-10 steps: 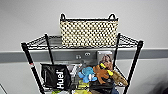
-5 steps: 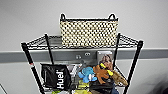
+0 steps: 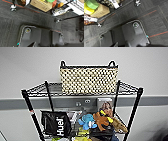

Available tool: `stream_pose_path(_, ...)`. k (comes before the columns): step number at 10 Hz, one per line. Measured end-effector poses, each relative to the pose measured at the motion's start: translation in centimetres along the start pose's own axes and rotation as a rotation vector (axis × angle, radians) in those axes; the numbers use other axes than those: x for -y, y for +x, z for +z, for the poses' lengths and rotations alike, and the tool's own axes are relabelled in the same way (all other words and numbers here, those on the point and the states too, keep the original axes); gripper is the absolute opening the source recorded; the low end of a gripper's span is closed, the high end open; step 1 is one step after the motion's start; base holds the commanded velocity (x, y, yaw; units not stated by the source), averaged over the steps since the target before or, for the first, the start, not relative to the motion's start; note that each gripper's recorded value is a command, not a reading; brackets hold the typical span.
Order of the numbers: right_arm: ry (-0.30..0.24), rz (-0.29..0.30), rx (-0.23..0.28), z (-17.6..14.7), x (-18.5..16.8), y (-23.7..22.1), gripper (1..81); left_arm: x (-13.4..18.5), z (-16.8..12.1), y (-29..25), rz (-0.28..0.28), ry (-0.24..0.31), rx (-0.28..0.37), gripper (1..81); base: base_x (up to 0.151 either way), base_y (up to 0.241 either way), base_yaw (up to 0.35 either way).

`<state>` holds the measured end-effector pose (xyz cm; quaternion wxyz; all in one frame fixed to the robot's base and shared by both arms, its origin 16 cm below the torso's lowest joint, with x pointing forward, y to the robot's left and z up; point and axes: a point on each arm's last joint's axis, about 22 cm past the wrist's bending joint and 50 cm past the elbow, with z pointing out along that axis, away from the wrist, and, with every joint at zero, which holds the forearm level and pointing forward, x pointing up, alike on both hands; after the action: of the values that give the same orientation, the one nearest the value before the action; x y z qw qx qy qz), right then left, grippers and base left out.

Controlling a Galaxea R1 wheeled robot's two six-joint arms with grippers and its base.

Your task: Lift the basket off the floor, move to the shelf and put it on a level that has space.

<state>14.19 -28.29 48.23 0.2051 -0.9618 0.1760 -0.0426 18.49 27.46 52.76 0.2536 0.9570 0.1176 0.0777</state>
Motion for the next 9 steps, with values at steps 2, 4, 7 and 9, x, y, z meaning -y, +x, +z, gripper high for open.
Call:
stream_pose_path(2,-0.018,-0.011,0.013,1.4,0.1,-1.8,81.1,0.1,1.3,-1.1,0.005,0.014,0.008,81.1,0.000,0.000,0.000)
stream_pose_path(4,-0.073,-0.026,0.006,2.6,-1.3,-2.6,81.1,0.7,2.7,-2.1,0.015,0.042,0.012,81.1,0.000,0.000,0.000)
stream_pose_path(7,-0.095,-0.060,-0.007,5.0,0.3,-4.3,81.1,-0.2,5.0,-5.2,0.034,0.050,0.042,81.1,0.000,0.000,0.000)
stream_pose_path(9,-0.091,-0.061,0.012,6.1,1.2,-7.4,81.1,-0.7,6.0,-6.3,0.059,0.054,0.051,81.1,0.000,0.000,0.000)
